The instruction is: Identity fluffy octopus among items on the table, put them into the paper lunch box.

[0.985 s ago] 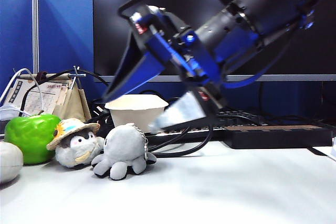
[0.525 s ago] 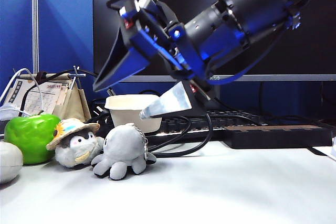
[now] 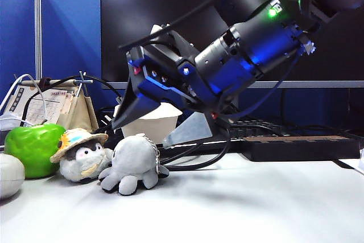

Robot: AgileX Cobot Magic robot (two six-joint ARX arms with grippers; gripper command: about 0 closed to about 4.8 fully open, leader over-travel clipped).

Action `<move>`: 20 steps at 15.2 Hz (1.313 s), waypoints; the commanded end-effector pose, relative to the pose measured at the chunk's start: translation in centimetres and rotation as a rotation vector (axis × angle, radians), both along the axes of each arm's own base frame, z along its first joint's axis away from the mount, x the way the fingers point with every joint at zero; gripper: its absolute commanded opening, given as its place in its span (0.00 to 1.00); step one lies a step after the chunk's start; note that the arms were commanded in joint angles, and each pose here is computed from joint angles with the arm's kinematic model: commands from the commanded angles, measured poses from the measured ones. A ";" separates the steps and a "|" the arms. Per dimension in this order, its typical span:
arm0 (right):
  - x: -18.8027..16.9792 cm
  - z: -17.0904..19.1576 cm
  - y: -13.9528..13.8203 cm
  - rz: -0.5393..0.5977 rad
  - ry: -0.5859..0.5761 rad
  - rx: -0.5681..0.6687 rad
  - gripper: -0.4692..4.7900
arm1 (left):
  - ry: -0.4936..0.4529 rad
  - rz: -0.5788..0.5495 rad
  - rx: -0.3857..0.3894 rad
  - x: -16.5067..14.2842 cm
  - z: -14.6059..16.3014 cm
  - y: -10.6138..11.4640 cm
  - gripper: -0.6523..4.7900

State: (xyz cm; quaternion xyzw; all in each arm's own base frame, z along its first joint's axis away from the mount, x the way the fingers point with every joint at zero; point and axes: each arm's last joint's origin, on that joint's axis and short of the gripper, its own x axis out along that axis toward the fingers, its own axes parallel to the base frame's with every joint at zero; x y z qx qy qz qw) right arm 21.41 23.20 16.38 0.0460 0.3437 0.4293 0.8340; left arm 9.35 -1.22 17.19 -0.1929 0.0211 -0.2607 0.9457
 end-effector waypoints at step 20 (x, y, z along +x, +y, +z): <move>2.4 -0.5 3.9 0.045 0.031 -0.203 0.99 | -0.014 -0.007 -0.002 0.0 0.2 0.0 0.30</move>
